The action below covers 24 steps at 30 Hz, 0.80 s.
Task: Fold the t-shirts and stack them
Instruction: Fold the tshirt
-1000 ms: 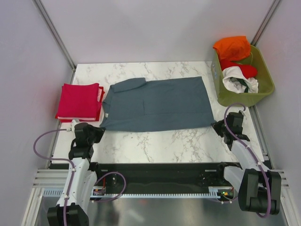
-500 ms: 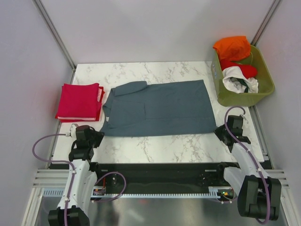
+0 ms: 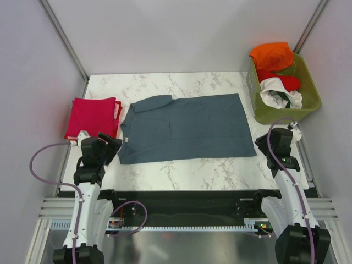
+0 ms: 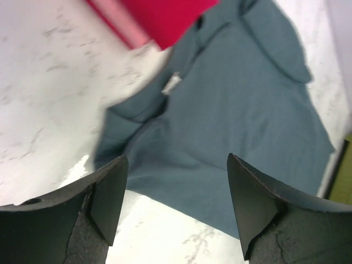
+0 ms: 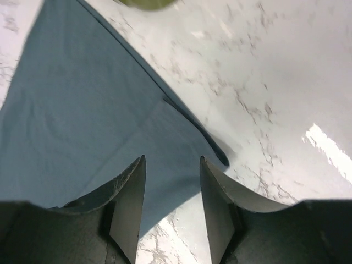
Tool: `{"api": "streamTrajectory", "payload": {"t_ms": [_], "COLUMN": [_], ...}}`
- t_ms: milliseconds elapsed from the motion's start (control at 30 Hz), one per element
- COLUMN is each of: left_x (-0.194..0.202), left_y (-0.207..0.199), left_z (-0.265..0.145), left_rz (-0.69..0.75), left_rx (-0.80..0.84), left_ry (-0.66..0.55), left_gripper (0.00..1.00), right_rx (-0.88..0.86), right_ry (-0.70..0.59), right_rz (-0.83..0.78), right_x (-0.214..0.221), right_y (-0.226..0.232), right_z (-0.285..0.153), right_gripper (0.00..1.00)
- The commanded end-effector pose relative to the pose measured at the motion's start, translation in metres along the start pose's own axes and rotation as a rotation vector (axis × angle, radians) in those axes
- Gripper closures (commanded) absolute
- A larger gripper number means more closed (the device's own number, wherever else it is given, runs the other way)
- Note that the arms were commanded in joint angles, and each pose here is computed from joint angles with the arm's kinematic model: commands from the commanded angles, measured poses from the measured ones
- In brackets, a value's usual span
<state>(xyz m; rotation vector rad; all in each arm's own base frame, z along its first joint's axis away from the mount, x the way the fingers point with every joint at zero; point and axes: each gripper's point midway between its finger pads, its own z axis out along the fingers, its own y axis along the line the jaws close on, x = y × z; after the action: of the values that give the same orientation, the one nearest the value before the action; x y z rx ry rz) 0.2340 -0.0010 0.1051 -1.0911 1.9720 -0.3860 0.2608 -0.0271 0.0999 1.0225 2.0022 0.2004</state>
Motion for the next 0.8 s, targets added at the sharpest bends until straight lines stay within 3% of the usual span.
{"api": "streamTrajectory", "payload": {"t_ms": [0,167,267,400,533,767], "left_x": [-0.016,-0.028,-0.030,-0.013,-0.027,-0.039], "left_y": [-0.056,-0.118,-0.142,-0.186,-0.221,-0.233], "left_z": [-0.020,-0.024,-0.012,0.007,0.039,0.114], "left_rz": [0.130,0.216,0.250,0.399,0.449,0.540], "left_rx": [0.204,0.455,0.454,0.428,0.385,0.234], "left_ry": [0.017,0.013,0.020,0.045,0.029,-0.006], "left_gripper": [0.20,0.23,0.22,0.23,0.25,0.25], "right_rx": [-0.097,-0.135,-0.176,-0.243,-0.262,-0.175], "right_ry": [-0.115,-0.103,-0.058,-0.034,-0.036,-0.005], "right_rz": [-0.095,-0.188,-0.257,-0.362,-0.417,-0.495], "right_x": [-0.049,-0.059,-0.048,-0.046,-0.043,-0.039], "right_y": [0.041,0.079,0.110,0.156,0.179,0.198], "right_z": [-0.014,-0.006,0.012,0.023,0.043,0.106], "right_gripper": [0.54,0.55,0.55,0.55,0.56,0.56]}}
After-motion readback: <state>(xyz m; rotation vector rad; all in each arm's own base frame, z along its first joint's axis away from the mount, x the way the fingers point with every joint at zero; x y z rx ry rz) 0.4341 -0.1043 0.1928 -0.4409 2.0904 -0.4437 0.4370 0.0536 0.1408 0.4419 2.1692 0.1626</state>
